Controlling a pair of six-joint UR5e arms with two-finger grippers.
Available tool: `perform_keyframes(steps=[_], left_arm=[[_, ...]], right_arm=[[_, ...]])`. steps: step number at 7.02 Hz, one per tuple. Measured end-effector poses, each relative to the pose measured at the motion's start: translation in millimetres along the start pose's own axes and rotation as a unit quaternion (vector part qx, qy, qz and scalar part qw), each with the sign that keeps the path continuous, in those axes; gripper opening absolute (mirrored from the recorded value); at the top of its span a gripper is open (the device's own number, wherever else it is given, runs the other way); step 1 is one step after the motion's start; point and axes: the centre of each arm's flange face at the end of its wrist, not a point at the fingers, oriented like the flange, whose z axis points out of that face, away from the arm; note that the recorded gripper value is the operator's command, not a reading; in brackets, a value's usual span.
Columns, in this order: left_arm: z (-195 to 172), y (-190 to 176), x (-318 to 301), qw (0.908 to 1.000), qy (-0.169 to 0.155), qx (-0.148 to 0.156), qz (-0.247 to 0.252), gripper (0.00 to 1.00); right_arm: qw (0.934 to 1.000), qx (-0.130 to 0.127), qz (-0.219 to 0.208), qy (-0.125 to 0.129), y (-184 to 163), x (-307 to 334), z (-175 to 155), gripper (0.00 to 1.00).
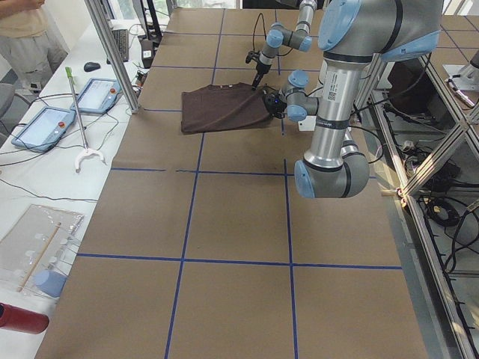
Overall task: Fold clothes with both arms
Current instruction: 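Grasp the two near corners of the shirt with both grippers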
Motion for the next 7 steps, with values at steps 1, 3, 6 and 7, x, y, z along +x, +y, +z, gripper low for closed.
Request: perform_keyframes(steps=[1,3,6,7], left_arm=[[-0.2,0.0,0.2,1.0000,0.000,0.000,0.000,0.00],[-0.2,0.1,0.3,1.0000,0.000,0.000,0.000,0.00],[-0.1,0.0,0.0,1.0000,0.000,0.000,0.000,0.00],[-0.2,0.0,0.1,1.0000,0.000,0.000,0.000,0.00]], right_arm=[[1.0000,-0.001,-0.001,0.003,1.9,2.9,1.7,0.67],[1.0000,-0.001,-0.003,0.008,4.1,8.0,4.8,0.57],[1.0000,-0.001,-0.002,0.008,8.4,8.3,5.5,0.00],[1.0000,0.002,0.005,0.005,10.0,6.0,4.6,0.00]])
